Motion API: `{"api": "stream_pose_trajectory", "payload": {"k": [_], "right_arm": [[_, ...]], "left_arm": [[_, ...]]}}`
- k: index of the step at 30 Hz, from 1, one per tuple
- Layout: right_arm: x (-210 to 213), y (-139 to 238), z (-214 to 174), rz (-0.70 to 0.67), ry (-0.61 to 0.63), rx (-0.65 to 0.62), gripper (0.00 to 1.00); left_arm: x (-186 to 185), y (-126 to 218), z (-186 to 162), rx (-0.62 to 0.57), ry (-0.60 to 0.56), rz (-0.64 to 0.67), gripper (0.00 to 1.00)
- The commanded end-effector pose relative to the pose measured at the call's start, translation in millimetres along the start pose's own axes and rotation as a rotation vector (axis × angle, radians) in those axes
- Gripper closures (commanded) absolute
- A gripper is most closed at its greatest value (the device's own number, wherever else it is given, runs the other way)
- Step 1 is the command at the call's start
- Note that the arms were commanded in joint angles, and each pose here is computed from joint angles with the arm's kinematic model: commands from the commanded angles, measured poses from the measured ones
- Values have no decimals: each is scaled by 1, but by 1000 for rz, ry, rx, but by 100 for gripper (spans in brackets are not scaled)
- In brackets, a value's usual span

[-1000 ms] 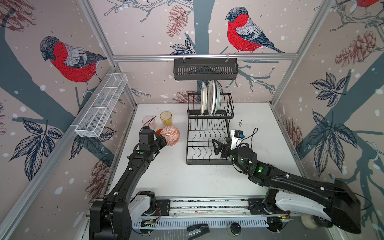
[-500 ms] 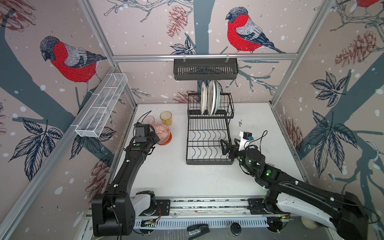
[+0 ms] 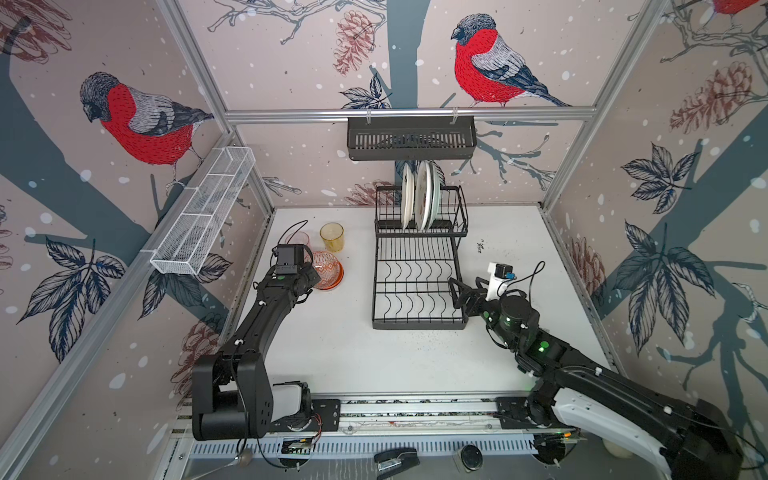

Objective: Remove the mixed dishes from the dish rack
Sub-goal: 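Lower the bowl into the orange bowl and open the left gripper, then reach the left gripper up to the white plates in the upper rack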

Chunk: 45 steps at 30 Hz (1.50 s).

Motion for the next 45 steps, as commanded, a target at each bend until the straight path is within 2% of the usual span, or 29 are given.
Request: {"api": "stream_pose_trajectory", "payload": {"k": [1, 9, 10, 12, 14, 16, 17, 18, 27, 33, 45], "right_arm": [[-1, 0, -2, 22, -27, 4, 1], [-3, 0, -3, 28, -37, 10, 0], [-3, -1, -4, 27, -37, 12, 0], [-4, -1, -4, 23, -38, 12, 1], [-4, -1, -4, 22, -40, 13, 0], [-4, -1, -4, 24, -41, 14, 1], [-4, -1, -4, 26, -42, 13, 0], [-4, -1, -4, 27, -41, 13, 0], [-5, -2, -3, 22, -40, 14, 0], [-5, -3, -1, 16, -36, 24, 1], [-12, -2, 2, -25, -47, 78, 1]], "left_arm": [[-6, -7, 5, 9, 23, 4, 100], [-14, -24, 7, 77, 20, 18, 100], [-14, -25, 7, 81, 20, 19, 96], [-16, -26, 8, 84, 17, 23, 82], [-16, -26, 9, 85, 14, 29, 55], [-15, -26, 10, 83, 14, 42, 34], [-15, -26, 10, 81, 14, 45, 17], [-16, -25, 10, 80, 13, 41, 5], [-31, 2, 13, 30, -8, -99, 3], [-66, 29, -4, -7, -93, -201, 3], [-124, 94, -43, -51, -188, -577, 3]]}}
Point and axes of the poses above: each gripper's point midway between its finger pads, its own y axis back along the fingers, its own x axis along the line the jaws close on, z = x × y, the point moved 9 cm from there along y, back along the fingers, and after that the axes turned 11 degrees about y, right-handed, at the moved point
